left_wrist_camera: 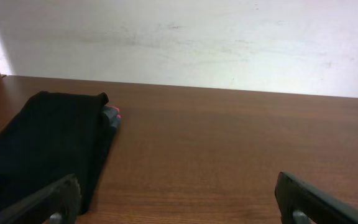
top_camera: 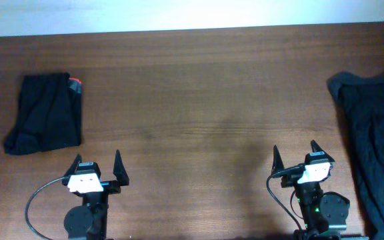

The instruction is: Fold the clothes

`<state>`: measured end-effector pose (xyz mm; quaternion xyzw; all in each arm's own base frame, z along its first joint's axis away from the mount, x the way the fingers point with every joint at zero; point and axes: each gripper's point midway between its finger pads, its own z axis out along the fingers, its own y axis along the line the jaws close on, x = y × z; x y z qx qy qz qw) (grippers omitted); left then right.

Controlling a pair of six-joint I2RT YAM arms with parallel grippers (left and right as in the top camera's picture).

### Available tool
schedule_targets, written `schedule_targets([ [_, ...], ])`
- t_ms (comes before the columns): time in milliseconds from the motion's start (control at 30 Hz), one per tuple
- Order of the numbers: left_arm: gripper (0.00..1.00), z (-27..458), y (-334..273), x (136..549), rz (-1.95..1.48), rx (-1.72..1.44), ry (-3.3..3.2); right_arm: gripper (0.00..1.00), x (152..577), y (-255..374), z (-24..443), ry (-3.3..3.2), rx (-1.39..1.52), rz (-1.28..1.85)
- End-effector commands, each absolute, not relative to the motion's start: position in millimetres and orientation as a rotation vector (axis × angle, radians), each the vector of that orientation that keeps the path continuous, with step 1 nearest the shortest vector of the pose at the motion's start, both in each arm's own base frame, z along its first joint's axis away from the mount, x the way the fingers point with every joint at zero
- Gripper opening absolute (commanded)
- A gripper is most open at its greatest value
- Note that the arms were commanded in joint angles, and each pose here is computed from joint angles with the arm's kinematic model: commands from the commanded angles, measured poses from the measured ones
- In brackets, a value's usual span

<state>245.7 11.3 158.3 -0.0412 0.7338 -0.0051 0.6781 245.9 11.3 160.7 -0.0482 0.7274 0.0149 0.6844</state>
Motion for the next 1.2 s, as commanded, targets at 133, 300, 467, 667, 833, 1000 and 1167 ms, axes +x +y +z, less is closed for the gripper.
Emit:
schedule_targets([
  [133,1.00,156.5,11.4,245.6,-0.011,-0.096,1.648,0.99,245.8,7.3,159.5,1.631,-0.090,0.016],
  [300,0.99,156.5,11.4,245.6,-0.011,-0.096,1.648,0.99,245.7,7.5,160.4,1.629,-0.091,0.017],
  [467,0.99,156.5,11.4,245.6,-0.011,-0.096,1.648,0.99,239.6,8.2,195.8,1.577,-0.046,0.061],
  [667,1.00,156.5,11.4,245.6,-0.011,-0.096,1.648,0.99,212.0,2.1,287.8,1.530,0.048,0.089],
  [833,0.99,156.5,11.4,245.6,-0.011,-0.096,1.648,0.99,209.7,-2.9,337.4,1.667,0.080,0.065],
  [1000,0.99,156.5,11.4,245.6,-0.011,-0.096,1.648,0.99,242.8,-6.9,378.0,1.885,0.105,0.053],
  [1167,1.00,156.5,11.4,245.6,-0.011,-0.096,1.648,0.99,295.4,-17.7,380.0,2.159,0.096,-0.020],
])
